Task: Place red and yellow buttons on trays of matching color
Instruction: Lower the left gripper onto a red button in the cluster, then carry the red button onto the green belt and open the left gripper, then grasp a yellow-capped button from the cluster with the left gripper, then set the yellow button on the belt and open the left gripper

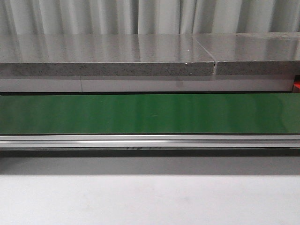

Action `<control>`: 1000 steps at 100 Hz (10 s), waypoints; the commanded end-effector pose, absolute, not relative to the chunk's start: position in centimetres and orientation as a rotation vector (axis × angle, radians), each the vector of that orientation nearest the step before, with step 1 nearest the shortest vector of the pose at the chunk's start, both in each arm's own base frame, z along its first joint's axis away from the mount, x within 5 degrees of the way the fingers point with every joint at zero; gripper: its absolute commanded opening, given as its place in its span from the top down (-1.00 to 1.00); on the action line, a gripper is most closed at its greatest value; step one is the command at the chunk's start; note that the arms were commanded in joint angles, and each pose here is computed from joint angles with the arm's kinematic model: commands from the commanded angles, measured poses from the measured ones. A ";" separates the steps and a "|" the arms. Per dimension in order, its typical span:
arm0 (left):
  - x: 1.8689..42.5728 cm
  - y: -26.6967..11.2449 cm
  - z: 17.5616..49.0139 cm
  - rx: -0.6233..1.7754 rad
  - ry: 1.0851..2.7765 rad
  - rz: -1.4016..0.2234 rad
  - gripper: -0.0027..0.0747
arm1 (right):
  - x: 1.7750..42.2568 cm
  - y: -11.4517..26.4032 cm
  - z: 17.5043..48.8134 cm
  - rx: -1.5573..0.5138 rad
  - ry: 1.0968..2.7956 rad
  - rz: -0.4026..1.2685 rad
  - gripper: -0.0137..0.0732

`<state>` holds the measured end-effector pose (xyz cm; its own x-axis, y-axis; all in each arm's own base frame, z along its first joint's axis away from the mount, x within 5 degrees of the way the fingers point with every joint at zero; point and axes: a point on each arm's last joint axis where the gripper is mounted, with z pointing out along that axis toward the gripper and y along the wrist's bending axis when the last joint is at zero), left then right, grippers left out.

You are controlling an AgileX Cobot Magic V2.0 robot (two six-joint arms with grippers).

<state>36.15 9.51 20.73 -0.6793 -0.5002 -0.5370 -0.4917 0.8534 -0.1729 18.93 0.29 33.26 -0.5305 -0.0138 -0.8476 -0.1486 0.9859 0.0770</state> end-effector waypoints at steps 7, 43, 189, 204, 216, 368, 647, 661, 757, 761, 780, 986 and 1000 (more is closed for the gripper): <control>36.6 9.7 23.4 -0.707 2.315 -0.035 -0.72 | 18.9 0.2 34.8 -0.100 2.040 0.152 0.84; 36.6 9.6 23.4 -0.720 2.311 -0.047 -0.71 | 18.9 0.2 34.8 -0.100 2.040 0.152 0.84; 35.9 9.3 25.3 -0.718 2.275 -0.064 0.71 | 18.9 0.2 34.8 -0.100 2.040 0.152 0.84; 34.2 8.9 29.0 -0.689 2.198 -0.067 0.72 | 18.9 0.2 34.8 -0.100 2.040 0.152 0.84; 32.7 8.4 31.0 -0.662 2.201 -0.060 0.72 | 18.9 0.2 34.8 -0.100 2.040 0.152 0.84; 32.6 1.1 27.8 -0.344 2.461 -0.135 -0.82 | 18.9 0.2 34.8 -0.100 2.040 0.152 0.84; 35.1 16.5 24.8 -0.756 2.373 0.082 0.90 | 18.9 0.2 34.8 -0.100 2.040 0.152 0.84; 33.9 15.7 28.5 -0.753 2.278 0.058 0.96 | 18.9 0.2 34.8 -0.100 2.040 0.152 0.84; 29.9 3.3 31.6 -0.280 2.350 -0.059 0.96 | 18.9 0.2 34.8 -0.100 2.040 0.152 0.84; 29.9 3.3 31.4 -0.280 2.344 -0.058 0.96 | 18.9 0.2 34.8 -0.100 2.040 0.152 0.84; 30.8 3.4 29.8 -0.286 2.385 -0.057 0.96 | 18.9 0.2 34.8 -0.100 2.040 0.152 0.84; 12.5 -1.3 34.9 0.004 1.867 -0.154 -0.59 | 18.9 0.2 34.8 -0.100 2.040 0.152 0.84; 9.9 -1.1 33.5 0.002 1.845 -0.167 -0.47 | 18.9 0.2 34.8 -0.100 2.040 0.152 0.84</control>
<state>10.94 -1.08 32.85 -0.3670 -0.0623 -0.9281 0.0714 0.9929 -0.0949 18.92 0.29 33.25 -0.5313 -0.0139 -0.8471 -0.1490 0.9858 0.0773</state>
